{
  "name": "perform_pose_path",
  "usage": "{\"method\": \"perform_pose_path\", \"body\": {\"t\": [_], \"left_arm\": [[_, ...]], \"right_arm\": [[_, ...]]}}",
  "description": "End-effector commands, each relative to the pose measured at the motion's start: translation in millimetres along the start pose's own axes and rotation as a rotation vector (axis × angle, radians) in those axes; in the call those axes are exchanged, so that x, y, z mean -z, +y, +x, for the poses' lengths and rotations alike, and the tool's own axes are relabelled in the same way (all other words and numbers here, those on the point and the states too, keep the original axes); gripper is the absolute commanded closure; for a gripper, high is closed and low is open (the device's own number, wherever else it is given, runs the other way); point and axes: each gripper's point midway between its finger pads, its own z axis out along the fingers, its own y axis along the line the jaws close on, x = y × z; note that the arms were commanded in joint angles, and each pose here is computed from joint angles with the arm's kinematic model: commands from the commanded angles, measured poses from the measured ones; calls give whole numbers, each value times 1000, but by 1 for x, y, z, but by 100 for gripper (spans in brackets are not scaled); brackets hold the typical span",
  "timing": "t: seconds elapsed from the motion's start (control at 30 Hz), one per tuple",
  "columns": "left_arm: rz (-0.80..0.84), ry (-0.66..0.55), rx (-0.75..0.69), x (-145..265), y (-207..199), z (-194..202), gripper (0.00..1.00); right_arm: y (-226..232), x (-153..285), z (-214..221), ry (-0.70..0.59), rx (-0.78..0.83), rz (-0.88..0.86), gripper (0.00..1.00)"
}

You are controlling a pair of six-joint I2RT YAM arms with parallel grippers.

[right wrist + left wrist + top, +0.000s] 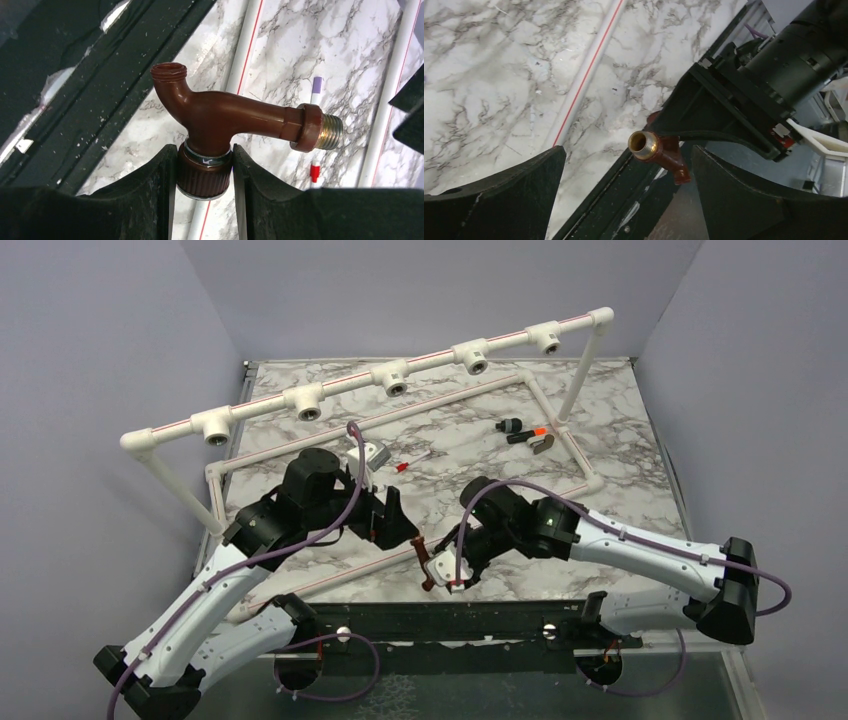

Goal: Install the water faucets

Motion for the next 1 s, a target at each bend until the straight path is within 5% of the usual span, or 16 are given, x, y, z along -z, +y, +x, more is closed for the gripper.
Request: {"method": "perform_pose_path", "body": {"t": [0.0,0.4,0.97], "left_arm": [[155,98,31,3,-27,17,5],[243,254,74,-6,-32,48,19],[289,307,82,-10,-35,56,56]], "right_arm": [[-15,4,-4,67,173,26,99],[-31,0,-12,121,333,64,99],[-34,-5,-15,174,434,94,99]]}}
